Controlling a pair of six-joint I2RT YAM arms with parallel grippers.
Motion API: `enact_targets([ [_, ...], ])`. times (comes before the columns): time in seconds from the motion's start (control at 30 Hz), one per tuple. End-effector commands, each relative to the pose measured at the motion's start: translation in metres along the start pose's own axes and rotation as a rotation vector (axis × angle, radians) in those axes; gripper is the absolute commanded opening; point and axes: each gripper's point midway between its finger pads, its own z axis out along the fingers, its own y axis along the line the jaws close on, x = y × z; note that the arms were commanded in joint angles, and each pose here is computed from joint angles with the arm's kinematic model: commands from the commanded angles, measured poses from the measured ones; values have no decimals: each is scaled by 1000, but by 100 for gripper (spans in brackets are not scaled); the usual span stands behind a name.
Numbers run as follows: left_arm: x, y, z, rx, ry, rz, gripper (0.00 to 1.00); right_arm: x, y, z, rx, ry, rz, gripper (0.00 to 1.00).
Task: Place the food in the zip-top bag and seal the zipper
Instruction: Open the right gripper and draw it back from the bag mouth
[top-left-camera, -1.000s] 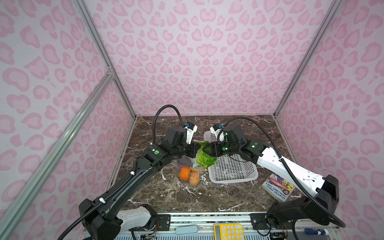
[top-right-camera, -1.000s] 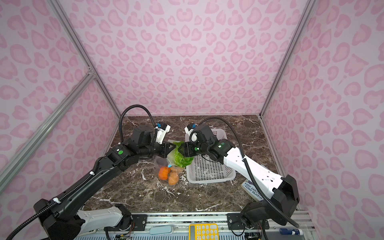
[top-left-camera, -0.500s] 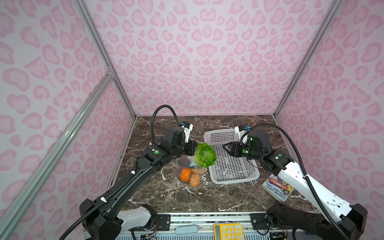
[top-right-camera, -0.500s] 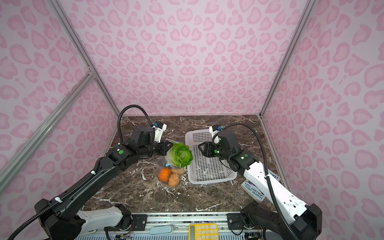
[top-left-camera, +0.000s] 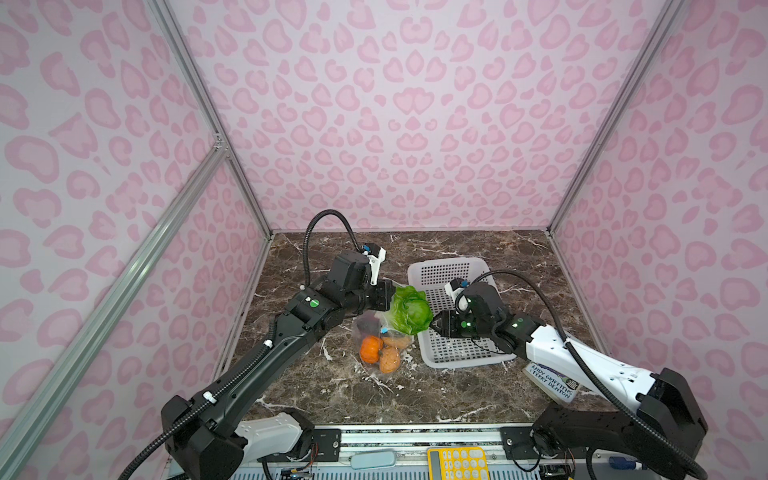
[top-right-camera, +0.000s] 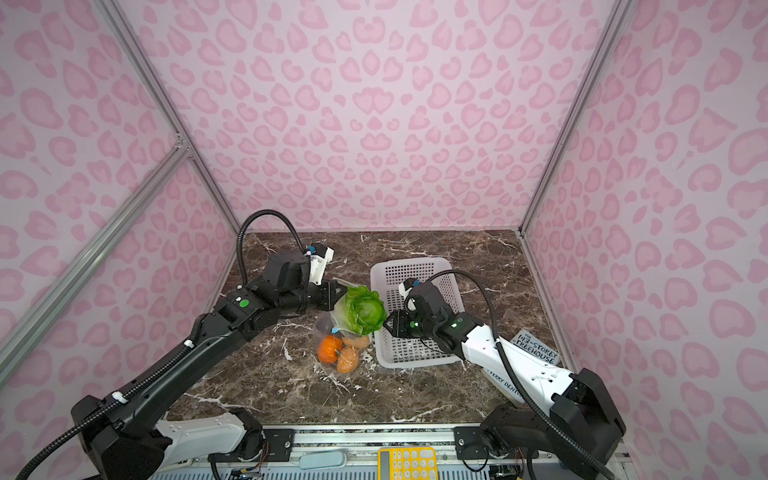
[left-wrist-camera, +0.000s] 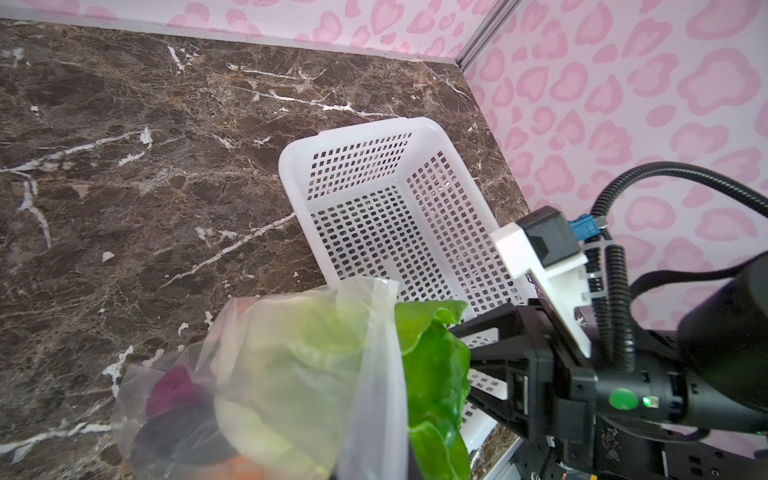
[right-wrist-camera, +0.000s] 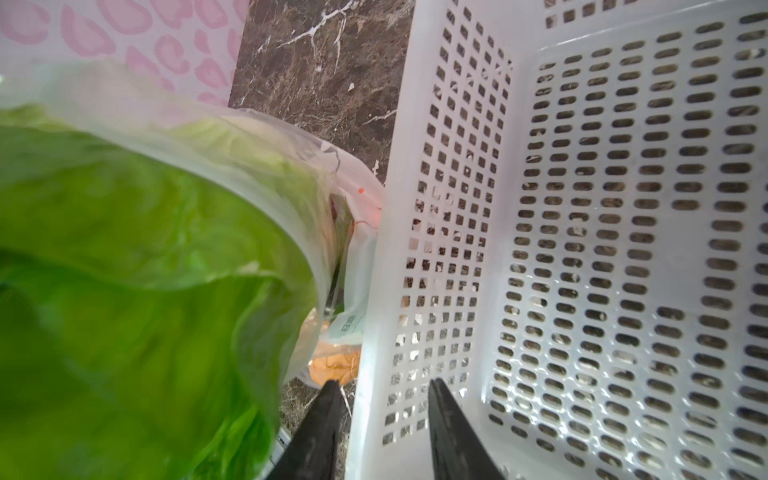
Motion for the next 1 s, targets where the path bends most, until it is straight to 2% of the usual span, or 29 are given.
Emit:
enact_targets([
  [0.0,-11,-8,-3,35,-46,-3,3,-15,22,5,-94,-46,-8,39],
  [0.23,-9,-7,-2,38,-41,-9,3,-29,42,-5,-178,-109,-27,45],
  [0.4,-8,-9,-1,50,-36,-15,3,-26,43,8,-212,-90,11,47],
  [0.73,-11,-16,-7,84,-50,-30,3,-36,44,26,-234,-119,19,36],
  [0.97,-14,-20,-12,103,-67,-40,3,-40,50,32,-297,-146,30,36],
])
